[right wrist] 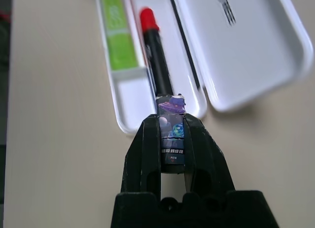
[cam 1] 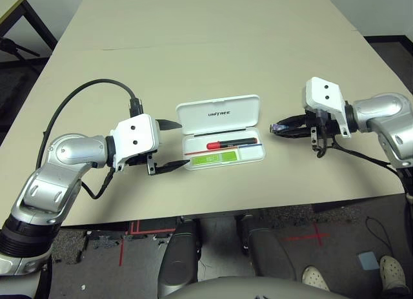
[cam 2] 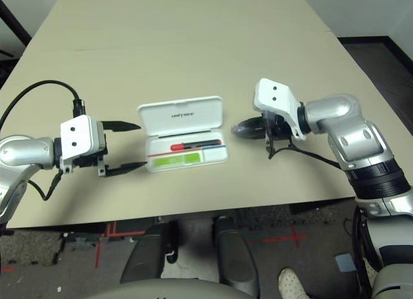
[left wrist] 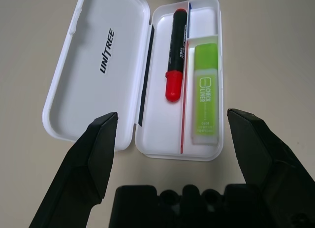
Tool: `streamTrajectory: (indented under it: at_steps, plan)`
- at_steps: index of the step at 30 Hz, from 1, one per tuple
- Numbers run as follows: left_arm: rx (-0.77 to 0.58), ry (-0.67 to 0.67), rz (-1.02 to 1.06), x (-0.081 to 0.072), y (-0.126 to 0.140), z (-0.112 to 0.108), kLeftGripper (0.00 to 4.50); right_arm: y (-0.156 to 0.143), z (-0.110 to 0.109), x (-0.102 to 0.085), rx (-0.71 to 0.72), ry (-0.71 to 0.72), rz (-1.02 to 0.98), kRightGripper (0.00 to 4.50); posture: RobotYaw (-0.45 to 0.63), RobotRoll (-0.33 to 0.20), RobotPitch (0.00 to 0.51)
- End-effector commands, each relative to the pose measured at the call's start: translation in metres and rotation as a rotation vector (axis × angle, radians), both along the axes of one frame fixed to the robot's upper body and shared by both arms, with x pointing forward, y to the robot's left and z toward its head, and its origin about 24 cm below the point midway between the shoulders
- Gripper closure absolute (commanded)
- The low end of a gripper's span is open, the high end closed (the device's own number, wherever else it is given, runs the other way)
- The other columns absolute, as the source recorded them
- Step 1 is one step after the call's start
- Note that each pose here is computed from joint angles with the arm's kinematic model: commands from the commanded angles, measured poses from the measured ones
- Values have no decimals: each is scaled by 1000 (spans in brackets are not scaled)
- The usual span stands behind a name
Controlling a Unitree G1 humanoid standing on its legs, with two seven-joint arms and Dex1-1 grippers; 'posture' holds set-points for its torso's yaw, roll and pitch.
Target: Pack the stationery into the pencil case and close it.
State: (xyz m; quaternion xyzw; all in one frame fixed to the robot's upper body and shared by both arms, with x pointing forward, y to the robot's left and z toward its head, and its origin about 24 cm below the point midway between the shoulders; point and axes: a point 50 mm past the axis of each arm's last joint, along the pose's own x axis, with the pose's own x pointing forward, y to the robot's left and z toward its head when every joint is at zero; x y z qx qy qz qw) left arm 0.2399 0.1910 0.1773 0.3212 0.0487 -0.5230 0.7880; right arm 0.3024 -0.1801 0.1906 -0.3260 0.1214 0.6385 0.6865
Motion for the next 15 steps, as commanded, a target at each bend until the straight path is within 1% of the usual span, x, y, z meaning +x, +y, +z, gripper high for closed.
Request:
streamTrajectory:
  at_steps: [1, 6, 15]
  plan:
    - [17, 5, -12, -3, -2, -1, 0, 9, -6, 2, -43, 33, 93, 4149, 36, 0, 186]
    - [16, 4, -4, -6, -3, -1, 0, 18, -16, 6, -64, 57, 158, 4149, 53, 0, 187]
    - [15, 5, 11, -9, -3, -1, 0, 23, -37, 6, -110, 77, 194, 4149, 68, 0, 190]
